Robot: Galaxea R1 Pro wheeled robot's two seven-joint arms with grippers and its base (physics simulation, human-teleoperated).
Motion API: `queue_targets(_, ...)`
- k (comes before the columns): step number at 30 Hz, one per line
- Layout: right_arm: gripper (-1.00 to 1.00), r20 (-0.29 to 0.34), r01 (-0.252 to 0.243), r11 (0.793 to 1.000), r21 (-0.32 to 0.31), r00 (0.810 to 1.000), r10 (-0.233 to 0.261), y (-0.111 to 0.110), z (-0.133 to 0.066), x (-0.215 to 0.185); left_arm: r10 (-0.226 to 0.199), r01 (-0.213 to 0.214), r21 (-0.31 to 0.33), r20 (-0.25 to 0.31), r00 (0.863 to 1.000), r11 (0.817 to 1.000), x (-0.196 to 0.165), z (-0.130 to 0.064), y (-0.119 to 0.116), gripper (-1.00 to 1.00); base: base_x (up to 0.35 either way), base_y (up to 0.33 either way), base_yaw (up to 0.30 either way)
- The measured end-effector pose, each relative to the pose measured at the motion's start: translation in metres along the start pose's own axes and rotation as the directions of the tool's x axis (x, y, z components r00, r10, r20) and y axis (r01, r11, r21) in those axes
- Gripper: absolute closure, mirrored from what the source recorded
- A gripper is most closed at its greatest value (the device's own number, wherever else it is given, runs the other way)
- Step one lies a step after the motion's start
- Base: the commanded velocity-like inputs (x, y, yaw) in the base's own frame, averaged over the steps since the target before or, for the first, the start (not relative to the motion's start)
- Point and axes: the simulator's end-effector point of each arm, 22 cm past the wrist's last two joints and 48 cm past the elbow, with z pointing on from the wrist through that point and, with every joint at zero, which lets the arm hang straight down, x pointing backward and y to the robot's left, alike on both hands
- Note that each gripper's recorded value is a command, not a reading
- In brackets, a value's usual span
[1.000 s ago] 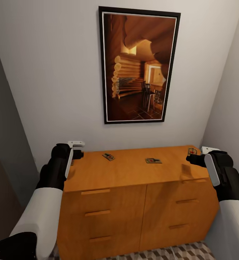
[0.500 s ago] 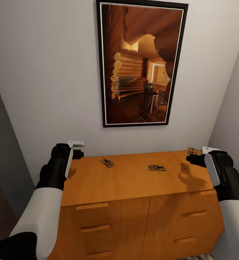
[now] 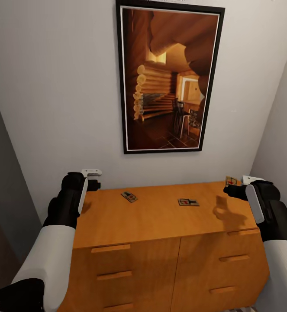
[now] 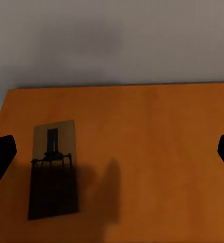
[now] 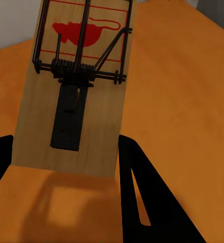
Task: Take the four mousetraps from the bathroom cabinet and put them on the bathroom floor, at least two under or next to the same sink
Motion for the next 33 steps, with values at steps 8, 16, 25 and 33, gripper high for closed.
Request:
queue_targets(8,1.00,0.002,-0.001,1.000,0.000,1.000,0.001,0.000,-0.001,-0.001,0.002,-0.002,-0.001,0.001,1.000,1.000,-0.001,-0.001,0.000,-1.00,0.000,0.000,0.000)
queue_targets(16,1.00,0.002,-0.001,1.000,0.000,1.000,0.001,0.000,-0.001,-0.001,0.006,-0.006,0.005,-0.009,1.000,1.000,0.003,0.001,-0.005,-1.00,0.000,0.000,0.000)
queue_targets(25,1.00,0.002,0.000,1.000,0.000,1.000,0.000,0.000,-0.001,-0.001,-0.016,0.015,-0.057,-0.017,1.000,0.998,0.006,-0.001,0.002,-1.00,0.000,0.000,0.000)
queue_targets(33,1.00,0.002,0.000,1.000,0.000,1.000,0.000,0.000,-0.001,-0.001,-0.120,0.109,-0.179,-0.052,0.991,0.978,0.023,0.002,0.044,-1.00,0.000,0.000,0.000)
